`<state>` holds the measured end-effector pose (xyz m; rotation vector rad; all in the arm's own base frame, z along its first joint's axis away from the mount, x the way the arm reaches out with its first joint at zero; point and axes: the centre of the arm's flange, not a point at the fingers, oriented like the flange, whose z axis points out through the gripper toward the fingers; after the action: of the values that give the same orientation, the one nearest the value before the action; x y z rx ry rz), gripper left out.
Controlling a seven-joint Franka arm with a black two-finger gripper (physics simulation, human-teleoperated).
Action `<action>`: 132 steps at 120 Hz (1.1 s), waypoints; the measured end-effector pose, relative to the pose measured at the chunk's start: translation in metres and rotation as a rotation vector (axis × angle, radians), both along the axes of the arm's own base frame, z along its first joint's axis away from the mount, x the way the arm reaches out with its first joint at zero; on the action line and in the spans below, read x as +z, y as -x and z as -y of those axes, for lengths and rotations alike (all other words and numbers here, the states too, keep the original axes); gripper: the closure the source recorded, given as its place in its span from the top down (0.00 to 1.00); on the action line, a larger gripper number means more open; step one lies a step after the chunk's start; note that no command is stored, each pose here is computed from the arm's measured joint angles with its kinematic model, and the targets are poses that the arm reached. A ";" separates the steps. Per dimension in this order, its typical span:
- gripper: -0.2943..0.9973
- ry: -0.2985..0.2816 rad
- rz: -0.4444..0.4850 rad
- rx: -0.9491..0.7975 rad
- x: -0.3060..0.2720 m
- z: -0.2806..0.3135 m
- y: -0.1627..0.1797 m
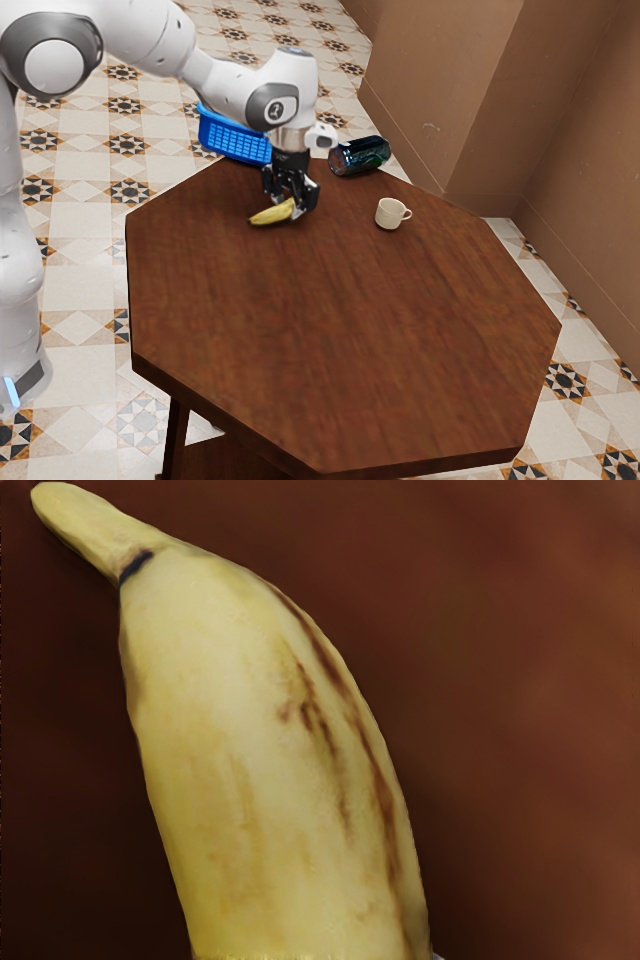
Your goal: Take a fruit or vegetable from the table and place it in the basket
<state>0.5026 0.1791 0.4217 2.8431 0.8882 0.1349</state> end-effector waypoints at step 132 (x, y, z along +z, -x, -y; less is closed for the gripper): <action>0.36 -0.490 0.126 0.010 0.205 -0.209 0.038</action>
<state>0.4649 0.3885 0.6266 3.2205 0.9520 0.6041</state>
